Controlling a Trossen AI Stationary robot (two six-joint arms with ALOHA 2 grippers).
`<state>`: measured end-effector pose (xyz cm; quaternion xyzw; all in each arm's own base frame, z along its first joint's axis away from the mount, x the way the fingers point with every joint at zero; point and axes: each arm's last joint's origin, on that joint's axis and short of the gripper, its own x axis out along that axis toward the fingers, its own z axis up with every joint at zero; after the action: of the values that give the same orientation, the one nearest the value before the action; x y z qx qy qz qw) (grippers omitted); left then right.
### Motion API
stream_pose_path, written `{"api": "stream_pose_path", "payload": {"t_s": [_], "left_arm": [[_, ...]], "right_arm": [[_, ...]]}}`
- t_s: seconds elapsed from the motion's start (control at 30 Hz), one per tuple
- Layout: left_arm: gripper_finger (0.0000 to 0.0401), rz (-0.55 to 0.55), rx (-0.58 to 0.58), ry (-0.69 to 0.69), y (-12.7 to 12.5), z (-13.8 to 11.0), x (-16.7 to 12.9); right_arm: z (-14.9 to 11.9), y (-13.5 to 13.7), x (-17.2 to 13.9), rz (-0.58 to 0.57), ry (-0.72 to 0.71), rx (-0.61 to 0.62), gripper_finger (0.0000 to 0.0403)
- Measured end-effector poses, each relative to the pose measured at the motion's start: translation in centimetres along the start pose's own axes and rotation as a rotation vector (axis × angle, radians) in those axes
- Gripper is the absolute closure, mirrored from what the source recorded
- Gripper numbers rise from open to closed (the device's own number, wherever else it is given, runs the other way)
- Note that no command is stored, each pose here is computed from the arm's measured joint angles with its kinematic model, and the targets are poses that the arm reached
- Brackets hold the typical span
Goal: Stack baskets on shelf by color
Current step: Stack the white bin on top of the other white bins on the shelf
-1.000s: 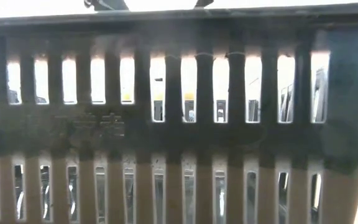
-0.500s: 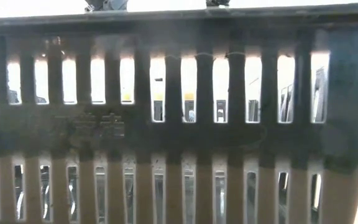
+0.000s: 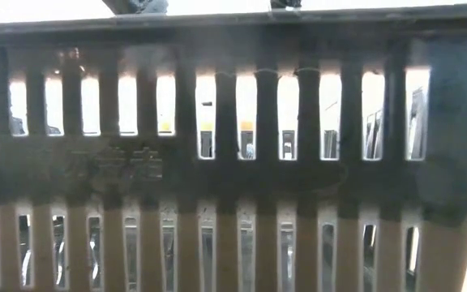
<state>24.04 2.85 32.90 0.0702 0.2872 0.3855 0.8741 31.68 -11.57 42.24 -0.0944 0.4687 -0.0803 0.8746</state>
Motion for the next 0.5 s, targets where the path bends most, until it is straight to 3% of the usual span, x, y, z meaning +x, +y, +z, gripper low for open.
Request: {"api": "stream_pose_path", "payload": {"t_s": [0.27,0.5], "left_arm": [[0.0091,0.013,-0.010,0.006,0.27,-0.04,0.25],[0.0091,0.013,-0.010,0.006,0.27,-0.03,0.26]], "right_arm": [[-0.02,0.04,0.02,0.007,0.001,0.000,0.0401],[0.21,-0.06,0.01,-0.004,-0.022,0.009,0.0363]]}}
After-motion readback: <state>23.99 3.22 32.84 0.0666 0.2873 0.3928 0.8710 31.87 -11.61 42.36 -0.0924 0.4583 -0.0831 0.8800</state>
